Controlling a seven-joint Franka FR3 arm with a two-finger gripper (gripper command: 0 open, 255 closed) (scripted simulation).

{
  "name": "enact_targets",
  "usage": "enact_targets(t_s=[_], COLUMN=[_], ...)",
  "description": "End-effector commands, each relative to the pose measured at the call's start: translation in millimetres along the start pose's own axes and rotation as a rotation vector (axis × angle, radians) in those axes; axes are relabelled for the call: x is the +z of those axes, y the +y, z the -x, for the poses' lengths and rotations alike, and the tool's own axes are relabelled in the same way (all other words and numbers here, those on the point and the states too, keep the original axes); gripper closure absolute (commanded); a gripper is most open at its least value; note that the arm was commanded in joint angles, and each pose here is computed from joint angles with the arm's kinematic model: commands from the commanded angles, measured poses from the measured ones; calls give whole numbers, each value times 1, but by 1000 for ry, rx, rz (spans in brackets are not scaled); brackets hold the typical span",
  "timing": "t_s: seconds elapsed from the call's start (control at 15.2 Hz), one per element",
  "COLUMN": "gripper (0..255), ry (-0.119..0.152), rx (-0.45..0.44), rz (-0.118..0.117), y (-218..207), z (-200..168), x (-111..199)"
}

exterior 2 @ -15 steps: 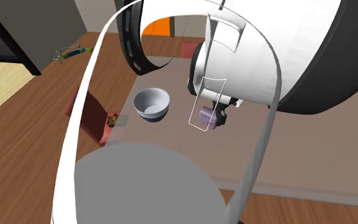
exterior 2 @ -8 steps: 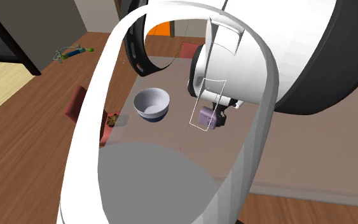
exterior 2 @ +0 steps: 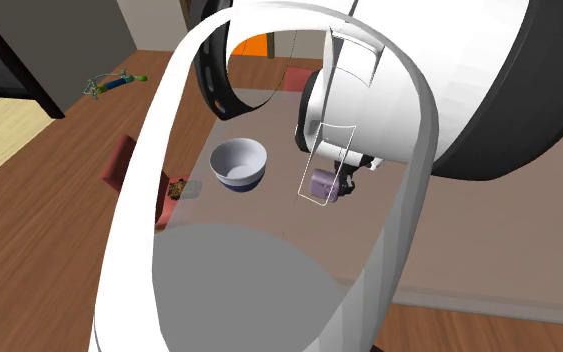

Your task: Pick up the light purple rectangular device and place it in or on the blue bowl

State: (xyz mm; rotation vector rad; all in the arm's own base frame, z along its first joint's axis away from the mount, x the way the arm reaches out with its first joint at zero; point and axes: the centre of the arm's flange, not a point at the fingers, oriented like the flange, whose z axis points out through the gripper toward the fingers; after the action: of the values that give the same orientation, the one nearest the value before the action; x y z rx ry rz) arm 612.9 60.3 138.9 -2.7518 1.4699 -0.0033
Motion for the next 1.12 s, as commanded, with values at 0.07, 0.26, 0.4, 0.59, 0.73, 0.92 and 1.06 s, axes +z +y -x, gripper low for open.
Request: enact_targets(t_s=[0.07,0.26,0.4,0.59,0.73,0.92,1.06], gripper=[255,255,255,255,255,255,255], ry=[0,0,0,0,0,0,0], rx=[0,0,0,0,0,0,0], rz=[0,0,0,0,0,0,0], y=[0,0,0,-1,-1,-1,-1], z=[0,0,0,1,1,1,1], x=[0,-10,-21,-36,-47,-63,-73])
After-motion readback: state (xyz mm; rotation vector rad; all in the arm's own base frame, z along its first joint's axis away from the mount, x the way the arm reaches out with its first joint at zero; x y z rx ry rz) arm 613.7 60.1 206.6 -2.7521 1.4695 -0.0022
